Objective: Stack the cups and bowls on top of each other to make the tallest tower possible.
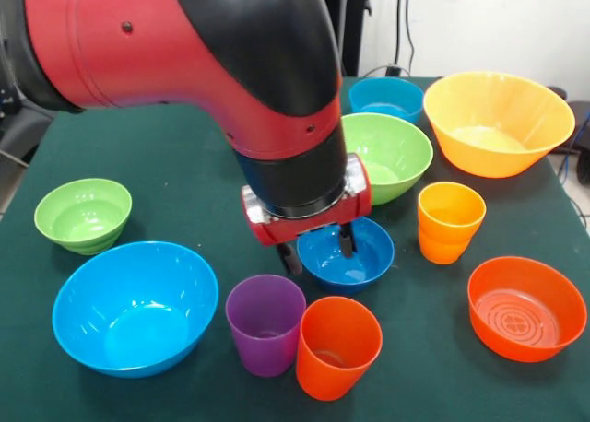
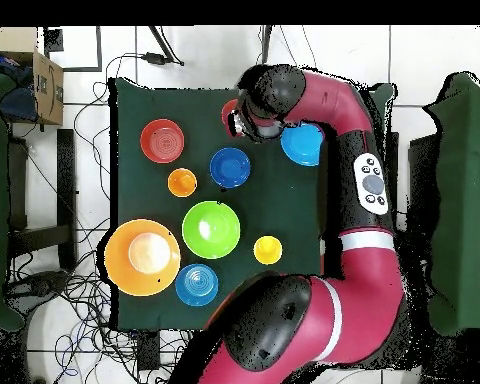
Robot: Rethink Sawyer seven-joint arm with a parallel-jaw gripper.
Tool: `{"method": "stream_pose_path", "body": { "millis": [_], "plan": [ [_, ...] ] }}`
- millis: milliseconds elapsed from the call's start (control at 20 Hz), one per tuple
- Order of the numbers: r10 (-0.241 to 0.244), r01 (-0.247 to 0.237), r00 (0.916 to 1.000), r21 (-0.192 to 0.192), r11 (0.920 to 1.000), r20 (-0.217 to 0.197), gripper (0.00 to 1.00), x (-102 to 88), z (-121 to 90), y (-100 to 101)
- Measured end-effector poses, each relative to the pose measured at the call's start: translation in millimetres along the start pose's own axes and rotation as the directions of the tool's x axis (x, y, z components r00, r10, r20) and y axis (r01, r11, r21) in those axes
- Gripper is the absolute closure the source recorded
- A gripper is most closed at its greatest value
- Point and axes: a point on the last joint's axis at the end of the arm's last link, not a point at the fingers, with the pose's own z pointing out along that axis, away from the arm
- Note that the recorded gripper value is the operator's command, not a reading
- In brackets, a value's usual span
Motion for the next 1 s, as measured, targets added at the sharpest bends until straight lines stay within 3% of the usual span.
{"method": "stream_pose_path", "body": {
  "millis": [450, 1000],
  "plan": [
    [-0.011, 0.011, 0.9999, 0.017, 0.9998, -0.002, 0.0, 17.2, -10, -19],
    [-0.027, 0.022, 0.9959, 0.052, 0.9984, 0.087, 0.0, 37.9, 20, -41]
  ]
}}
